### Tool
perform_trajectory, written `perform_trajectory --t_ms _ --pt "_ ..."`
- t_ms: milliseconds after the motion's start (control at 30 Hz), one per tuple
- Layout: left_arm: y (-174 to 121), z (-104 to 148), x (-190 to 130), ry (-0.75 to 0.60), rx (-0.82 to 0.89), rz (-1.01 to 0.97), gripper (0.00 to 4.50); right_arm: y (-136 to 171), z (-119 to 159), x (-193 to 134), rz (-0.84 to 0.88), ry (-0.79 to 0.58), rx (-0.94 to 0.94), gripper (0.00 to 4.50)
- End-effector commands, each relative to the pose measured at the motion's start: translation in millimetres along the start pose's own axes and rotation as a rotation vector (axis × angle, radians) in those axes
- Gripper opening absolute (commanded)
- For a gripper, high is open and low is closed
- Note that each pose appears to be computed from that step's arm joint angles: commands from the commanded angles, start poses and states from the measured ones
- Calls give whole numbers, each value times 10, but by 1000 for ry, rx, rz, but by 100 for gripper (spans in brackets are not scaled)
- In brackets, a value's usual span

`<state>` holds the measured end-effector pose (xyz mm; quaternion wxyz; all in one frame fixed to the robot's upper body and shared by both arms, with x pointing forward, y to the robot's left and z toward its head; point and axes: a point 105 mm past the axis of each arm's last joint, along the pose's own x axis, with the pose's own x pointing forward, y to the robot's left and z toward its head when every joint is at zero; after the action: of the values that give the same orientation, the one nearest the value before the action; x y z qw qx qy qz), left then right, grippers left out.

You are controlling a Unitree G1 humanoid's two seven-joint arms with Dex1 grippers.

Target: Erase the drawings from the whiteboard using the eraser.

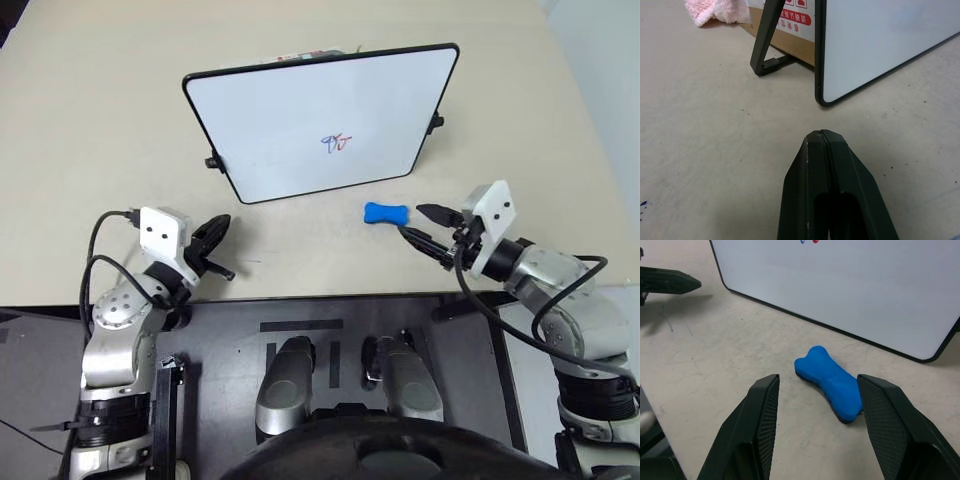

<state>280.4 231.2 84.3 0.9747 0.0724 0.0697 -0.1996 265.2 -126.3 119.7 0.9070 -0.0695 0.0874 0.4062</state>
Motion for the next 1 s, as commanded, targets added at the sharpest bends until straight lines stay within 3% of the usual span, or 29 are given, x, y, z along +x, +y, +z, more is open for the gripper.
perform_trajectory --t_ms 33,467,800,1000 --pt "-2 125 -2 -43 33 -30 0 1 127 -62 -20 -47 -23 260" --pt "-135 575 38 -229 90 -104 0 -34 116 -77 -39 -17 -77 260" --pt "-487 523 152 -273 133 -222 0 -169 138 26 -96 -29 -125 260" --pt "-452 510 180 -291 105 -241 0 -90 148 11 -58 -5 -179 260"
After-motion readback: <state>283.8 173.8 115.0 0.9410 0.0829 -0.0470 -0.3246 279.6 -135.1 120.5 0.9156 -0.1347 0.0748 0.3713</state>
